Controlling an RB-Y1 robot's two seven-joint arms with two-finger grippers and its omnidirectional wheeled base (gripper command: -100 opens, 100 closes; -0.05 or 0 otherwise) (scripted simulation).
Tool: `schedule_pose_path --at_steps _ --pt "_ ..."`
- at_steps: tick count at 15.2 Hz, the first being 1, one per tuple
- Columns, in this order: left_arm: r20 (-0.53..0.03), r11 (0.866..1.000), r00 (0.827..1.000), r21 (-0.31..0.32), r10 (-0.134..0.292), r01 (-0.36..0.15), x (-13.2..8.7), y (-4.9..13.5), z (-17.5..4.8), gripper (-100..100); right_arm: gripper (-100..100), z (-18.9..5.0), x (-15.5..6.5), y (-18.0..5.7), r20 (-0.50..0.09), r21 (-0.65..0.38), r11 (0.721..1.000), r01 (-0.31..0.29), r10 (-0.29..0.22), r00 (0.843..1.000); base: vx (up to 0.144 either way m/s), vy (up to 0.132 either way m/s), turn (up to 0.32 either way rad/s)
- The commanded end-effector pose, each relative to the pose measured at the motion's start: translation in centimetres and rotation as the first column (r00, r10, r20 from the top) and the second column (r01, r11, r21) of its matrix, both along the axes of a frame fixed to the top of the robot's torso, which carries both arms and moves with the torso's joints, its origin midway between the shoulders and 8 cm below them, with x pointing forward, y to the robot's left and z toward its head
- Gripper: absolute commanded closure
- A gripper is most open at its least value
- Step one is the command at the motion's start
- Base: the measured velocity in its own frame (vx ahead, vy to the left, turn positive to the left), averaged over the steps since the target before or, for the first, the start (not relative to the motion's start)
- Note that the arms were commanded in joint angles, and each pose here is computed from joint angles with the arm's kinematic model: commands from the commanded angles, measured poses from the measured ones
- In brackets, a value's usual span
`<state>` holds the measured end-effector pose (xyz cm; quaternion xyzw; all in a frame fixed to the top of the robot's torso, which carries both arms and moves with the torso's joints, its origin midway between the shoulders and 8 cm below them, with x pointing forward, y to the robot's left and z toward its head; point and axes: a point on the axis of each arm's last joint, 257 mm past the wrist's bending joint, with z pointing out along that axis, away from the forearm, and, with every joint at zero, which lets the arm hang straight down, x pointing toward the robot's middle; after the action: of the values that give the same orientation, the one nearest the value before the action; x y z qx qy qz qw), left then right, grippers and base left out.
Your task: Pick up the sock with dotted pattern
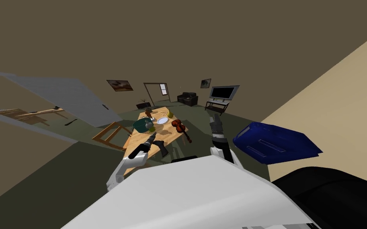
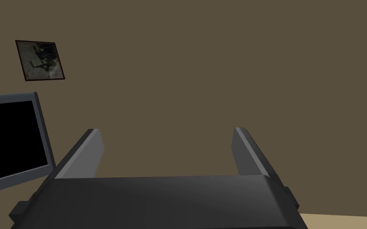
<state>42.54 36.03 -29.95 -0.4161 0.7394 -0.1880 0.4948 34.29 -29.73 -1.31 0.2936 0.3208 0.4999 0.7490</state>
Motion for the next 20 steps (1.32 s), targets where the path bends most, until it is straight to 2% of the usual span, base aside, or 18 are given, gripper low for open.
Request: schedule_pose_path --at_steps 1,3,4,6,7,8,11,12,14,15,17,18,20 --pt "-0.069 1.0 0.998 0.023 -0.002 0.004 -0.4 0.5 -1.9 -100 0 0.0 0.0 0.0 0.0 0.0 1.0 0.0 0.0 1.0 0.011 0.008 -0.123" --pt "-0.104 1.0 0.995 0.022 0.005 -0.003 -0.9 0.6 -2.7 -100 0 0.0 0.0 0.0 0.0 0.0 1.0 0.0 0.0 1.0 0.012 0.01 -0.097" --pt "-0.146 0.999 0.989 0.039 -0.001 0.007 -1.1 0.9 -3.8 -100 0 0.0 0.0 0.0 0.0 0.0 1.0 0.0 0.0 1.0 0.015 0.008 -0.11" --pt "-0.182 0.999 0.983 0.038 0.006 0.001 -1.7 1.1 -4.6 -100 0 0.0 0.0 0.0 0.0 0.0 1.0 0.0 0.0 1.0 0.012 0.009 -0.099" --pt "-0.182 0.999 0.983 0.038 0.006 0.001 -1.7 1.1 -4.6 -100 0 0.0 0.0 0.0 0.0 0.0 1.0 0.0 0.0 1.0 0.005 0.006 -0.007" --pt "-0.227 0.999 0.974 0.053 0.0 0.012 -2.1 1.3 -5.8 -100 0 0.0 0.0 0.0 0.0 0.0 1.0 0.0 0.0 1.0 0.008 0.004 -0.123" --pt "-0.257 0.999 0.966 0.051 0.006 0.007 -2.7 1.4 -6.4 -100 0 0.0 0.0 0.0 0.0 0.0 1.0 0.0 0.0 1.0 0.008 0.008 -0.065" --pt "-0.306 0.998 0.952 0.063 0.0 0.02 -3.2 1.7 -7.6 -100 0 0.0 0.0 0.0 0.0 0.0 1.0 0.0 0.0 1.0 0.008 0.004 -0.118" --pt "-0.329 0.998 0.944 0.061 0.004 0.017 -3.7 1.7 -8.0 -100 0 0.0 0.0 0.0 0.0 0.0 1.0 0.0 0.0 1.0 0.01 0.008 -0.098" --pt "-0.372 0.997 0.928 0.07 -0.003 0.031 -4.2 1.9 -9.0 -100 0 0.0 0.0 0.0 0.0 0.0 1.0 0.0 0.0 1.0 0.011 0.01 -0.113" --pt "-0.396 0.997 0.918 0.068 0.001 0.029 -4.8 1.9 -9.5 -100 0 0.0 0.0 0.0 0.0 0.0 1.0 0.0 0.0 1.0 0.01 0.01 -0.097" --pt "-0.437 0.996 0.899 0.074 -0.007 0.044 -5.4 2.1 -10.5 -100 0 0.0 0.0 0.0 0.0 0.0 1.0 0.0 0.0 1.0 0.01 0.007 -0.108" --pt "-0.46 0.997 0.888 0.072 -0.004 0.042 -5.9 2.1 -10.9 -100 0 0.0 0.0 0.0 0.0 0.0 1.0 0.0 0.0 1.0 0.009 0.009 -0.085"
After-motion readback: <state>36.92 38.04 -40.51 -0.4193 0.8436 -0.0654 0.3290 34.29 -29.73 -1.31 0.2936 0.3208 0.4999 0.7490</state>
